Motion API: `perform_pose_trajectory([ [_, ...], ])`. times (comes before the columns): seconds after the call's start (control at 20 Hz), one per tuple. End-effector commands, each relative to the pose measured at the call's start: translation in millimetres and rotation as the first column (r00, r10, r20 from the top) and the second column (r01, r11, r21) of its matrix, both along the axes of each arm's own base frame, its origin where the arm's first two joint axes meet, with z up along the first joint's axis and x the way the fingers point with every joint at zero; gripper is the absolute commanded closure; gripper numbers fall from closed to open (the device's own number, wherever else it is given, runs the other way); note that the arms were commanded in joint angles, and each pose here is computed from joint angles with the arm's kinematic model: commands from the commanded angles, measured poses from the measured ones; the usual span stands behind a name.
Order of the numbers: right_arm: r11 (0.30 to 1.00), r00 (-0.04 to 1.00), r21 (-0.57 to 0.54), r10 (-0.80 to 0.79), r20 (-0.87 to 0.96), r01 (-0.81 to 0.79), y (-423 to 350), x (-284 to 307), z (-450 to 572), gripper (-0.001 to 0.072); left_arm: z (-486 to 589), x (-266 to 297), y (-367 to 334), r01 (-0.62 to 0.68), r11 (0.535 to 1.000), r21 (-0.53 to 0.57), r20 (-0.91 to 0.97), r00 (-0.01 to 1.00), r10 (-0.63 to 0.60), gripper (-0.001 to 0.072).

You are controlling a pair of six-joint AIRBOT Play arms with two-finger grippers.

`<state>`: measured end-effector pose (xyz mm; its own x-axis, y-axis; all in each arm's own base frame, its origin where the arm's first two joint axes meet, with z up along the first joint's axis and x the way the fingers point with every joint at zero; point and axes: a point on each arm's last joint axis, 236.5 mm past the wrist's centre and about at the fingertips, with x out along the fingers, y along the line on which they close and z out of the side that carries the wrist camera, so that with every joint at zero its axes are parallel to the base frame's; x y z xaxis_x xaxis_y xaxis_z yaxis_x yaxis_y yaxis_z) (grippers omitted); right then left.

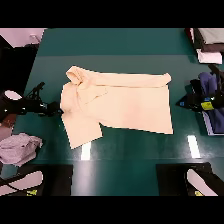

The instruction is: Fold the shirts.

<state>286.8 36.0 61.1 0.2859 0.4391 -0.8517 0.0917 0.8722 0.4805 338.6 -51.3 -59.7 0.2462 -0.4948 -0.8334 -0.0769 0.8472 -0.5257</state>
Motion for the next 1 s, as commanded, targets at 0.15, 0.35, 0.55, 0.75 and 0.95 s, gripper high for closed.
perform_pose_trajectory([
  [0.15, 0.990, 0.945, 0.016, -0.127, -0.301, 0.138, -41.8, -50.6, -87.1, 0.0281, 59.8, 12.8, -5.5, 0.050, 0.999, 0.001, 0.140, 0.989, -0.050, 0.0681],
  [0.35, 0.973, 0.905, 0.096, -0.157, -0.396, 0.211, -20.3, -68.9, -133.9, 0.0280, 61.8, 4.8, -11.5, 0.072, 0.997, -0.022, 0.117, 0.991, -0.069, 0.0681],
  [0.55, 0.954, 0.893, 0.152, -0.174, -0.415, 0.257, -7.9, -66.5, -152.2, 0.0281, 64.7, 3.2, -16.5, 0.076, 0.996, -0.048, 0.113, 0.991, -0.070, 0.0681],
  [0.75, 0.952, 0.890, 0.163, -0.170, -0.424, 0.259, -5.5, -67.1, -151.9, 0.0286, 64.9, 3.3, -16.4, 0.075, 0.996, -0.048, 0.114, 0.991, -0.069, 0.0681],
  [0.95, 0.967, 0.902, 0.176, -0.095, -0.421, 0.184, 6.9, -72.5, -150.1, 0.0638, 64.8, 1.4, -17.4, 0.081, 0.995, -0.051, 0.108, 0.991, -0.075, 0.0681],
])
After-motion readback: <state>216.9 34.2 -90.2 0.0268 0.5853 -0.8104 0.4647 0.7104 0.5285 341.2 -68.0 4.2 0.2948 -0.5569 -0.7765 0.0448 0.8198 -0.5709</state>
